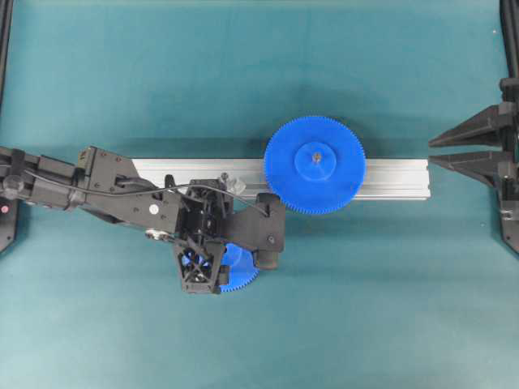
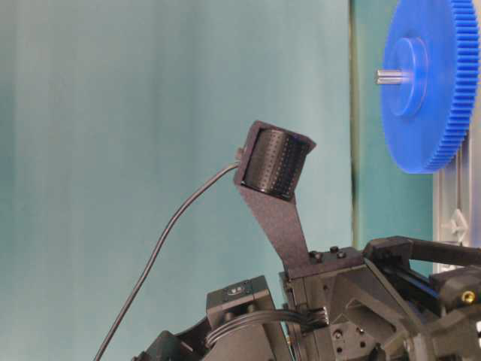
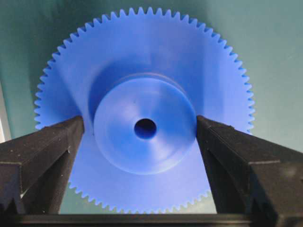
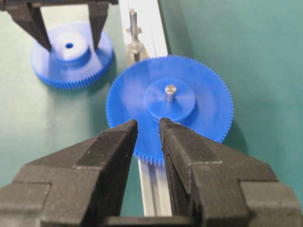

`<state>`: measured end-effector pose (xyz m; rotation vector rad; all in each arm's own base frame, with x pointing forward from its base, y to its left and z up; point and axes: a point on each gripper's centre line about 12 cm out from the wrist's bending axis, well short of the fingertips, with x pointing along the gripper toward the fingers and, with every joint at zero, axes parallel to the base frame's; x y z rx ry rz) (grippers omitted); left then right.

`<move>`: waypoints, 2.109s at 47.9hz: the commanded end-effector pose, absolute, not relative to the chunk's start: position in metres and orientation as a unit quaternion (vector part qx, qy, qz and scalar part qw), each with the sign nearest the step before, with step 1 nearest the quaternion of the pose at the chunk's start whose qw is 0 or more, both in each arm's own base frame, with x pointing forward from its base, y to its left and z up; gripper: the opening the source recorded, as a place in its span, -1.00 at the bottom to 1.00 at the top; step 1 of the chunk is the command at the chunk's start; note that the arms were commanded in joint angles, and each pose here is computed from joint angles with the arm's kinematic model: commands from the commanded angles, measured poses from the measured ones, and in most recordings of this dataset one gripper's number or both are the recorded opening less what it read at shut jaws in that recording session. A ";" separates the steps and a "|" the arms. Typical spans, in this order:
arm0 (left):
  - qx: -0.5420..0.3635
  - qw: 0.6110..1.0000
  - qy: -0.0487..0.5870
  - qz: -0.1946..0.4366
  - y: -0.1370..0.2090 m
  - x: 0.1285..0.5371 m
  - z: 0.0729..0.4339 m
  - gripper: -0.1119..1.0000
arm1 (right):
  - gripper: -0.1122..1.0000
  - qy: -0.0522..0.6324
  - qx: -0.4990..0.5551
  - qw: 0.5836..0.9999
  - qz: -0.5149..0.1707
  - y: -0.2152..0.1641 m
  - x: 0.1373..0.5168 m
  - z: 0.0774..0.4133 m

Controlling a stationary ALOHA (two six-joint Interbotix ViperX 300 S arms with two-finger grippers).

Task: Insert the small gear onto the shaft.
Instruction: 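Lift the blue gear with the left gripper off the table, then carry the gear to the empty left shaft beside the large gear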

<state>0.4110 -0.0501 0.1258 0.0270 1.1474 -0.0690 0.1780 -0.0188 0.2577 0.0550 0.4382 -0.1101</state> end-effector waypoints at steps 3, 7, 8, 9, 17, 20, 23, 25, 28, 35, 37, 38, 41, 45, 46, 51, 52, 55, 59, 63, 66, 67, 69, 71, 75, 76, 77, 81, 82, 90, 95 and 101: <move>0.011 0.851 0.525 -0.032 -0.050 0.417 0.137 0.81 | -0.11 0.210 0.030 0.976 -0.054 -0.018 0.180 0.263; 0.011 0.852 0.523 -0.032 -0.050 0.418 0.136 0.81 | -0.11 0.210 0.030 0.976 -0.052 -0.018 0.180 0.263; 0.011 0.852 0.523 -0.032 -0.050 0.418 0.136 0.81 | -0.11 0.211 0.030 0.976 -0.052 -0.018 0.180 0.262; 0.010 0.852 0.523 -0.032 -0.050 0.418 0.136 0.81 | -0.11 0.211 0.030 0.976 -0.052 -0.018 0.180 0.262; 0.010 0.851 0.525 -0.032 -0.050 0.418 0.133 0.81 | -0.11 0.211 0.029 0.976 -0.049 -0.017 0.180 0.262; 0.010 0.850 0.526 -0.032 -0.050 0.418 0.131 0.81 | -0.11 0.211 0.030 0.976 -0.049 -0.016 0.180 0.262; 0.010 0.849 0.527 -0.031 -0.050 0.418 0.130 0.81 | -0.11 0.210 0.030 0.976 -0.047 -0.016 0.180 0.262; 0.010 0.849 0.528 -0.031 -0.050 0.418 0.130 0.81 | -0.11 0.210 0.030 0.976 -0.047 -0.016 0.179 0.263; 0.011 0.848 0.528 -0.032 -0.049 0.417 0.129 0.80 | -0.11 0.209 0.030 0.976 -0.046 -0.015 0.179 0.263; 0.011 0.848 0.529 -0.032 -0.049 0.417 0.129 0.76 | -0.11 0.205 0.030 0.977 -0.045 -0.015 0.178 0.264; 0.011 0.848 0.528 -0.032 -0.049 0.417 0.129 0.73 | -0.11 0.204 0.030 0.977 -0.045 -0.015 0.178 0.264; 0.011 0.848 0.528 -0.032 -0.049 0.417 0.129 0.71 | -0.11 0.204 0.030 0.978 -0.045 -0.015 0.177 0.264; 0.011 0.849 0.528 -0.032 -0.049 0.417 0.131 0.63 | -0.11 0.204 0.030 0.978 -0.045 -0.015 0.177 0.264; 0.011 0.849 0.527 -0.032 -0.049 0.417 0.132 0.52 | -0.11 0.204 0.030 0.978 -0.045 -0.015 0.177 0.264; 0.011 0.849 0.527 -0.032 -0.049 0.417 0.132 0.51 | -0.11 0.204 0.031 0.978 -0.045 -0.015 0.177 0.264; 0.011 0.850 0.526 -0.032 -0.049 0.417 0.133 0.50 | -0.11 0.202 0.031 0.978 -0.045 -0.015 0.177 0.265; 0.010 0.850 0.526 -0.031 -0.049 0.417 0.133 0.50 | -0.11 0.201 0.030 0.978 -0.045 -0.015 0.177 0.265; 0.008 0.851 0.524 -0.030 -0.050 0.418 0.135 0.50 | -0.11 0.198 0.031 0.979 -0.045 -0.015 0.176 0.265; 0.007 0.854 0.520 -0.030 -0.050 0.420 0.141 0.50 | -0.11 0.195 0.030 0.979 -0.045 -0.015 0.175 0.266; 0.009 0.855 0.517 -0.031 -0.050 0.421 0.149 0.50 | -0.11 0.192 0.031 0.980 -0.045 -0.014 0.173 0.267; 0.011 0.856 0.516 -0.032 -0.050 0.422 0.156 0.50 | -0.11 0.191 0.031 0.980 -0.045 -0.014 0.173 0.266; 0.011 0.856 0.516 -0.032 -0.050 0.422 0.158 0.50 | -0.11 0.191 0.031 0.980 -0.045 -0.014 0.172 0.266; 0.010 0.855 0.517 -0.032 -0.050 0.421 0.161 0.50 | -0.11 0.189 0.032 0.980 -0.045 -0.014 0.172 0.266; 0.011 0.855 0.518 -0.032 -0.050 0.421 0.165 0.50 | -0.11 0.191 0.031 0.980 -0.045 -0.014 0.172 0.265; 0.011 0.853 0.521 -0.031 -0.050 0.420 0.172 0.50 | -0.11 0.190 0.032 0.980 -0.045 -0.014 0.171 0.265; 0.012 0.852 0.522 -0.032 -0.049 0.419 0.174 0.50 | -0.11 0.190 0.034 0.980 -0.046 -0.014 0.171 0.264; 0.012 0.852 0.522 -0.031 -0.049 0.419 0.177 0.50 | -0.11 0.190 0.034 0.980 -0.045 -0.014 0.171 0.264; 0.014 0.858 0.513 -0.033 -0.049 0.419 0.189 0.50 | -0.11 0.188 0.034 0.981 -0.045 -0.014 0.172 0.264; 0.015 0.859 0.511 -0.035 -0.049 0.420 0.191 0.50 | -0.11 0.188 0.034 0.981 -0.046 -0.014 0.172 0.264; 0.039 0.859 0.509 -0.046 -0.046 0.416 0.213 0.50 | -0.11 0.181 0.033 0.982 -0.045 -0.014 0.171 0.264; 0.049 0.859 0.508 -0.047 -0.039 0.410 0.233 0.50 | -0.11 0.172 0.032 0.984 -0.044 -0.014 0.170 0.267; 0.045 0.865 0.498 -0.038 -0.028 0.407 0.252 0.50 | -0.11 0.166 0.033 0.985 -0.045 -0.014 0.168 0.269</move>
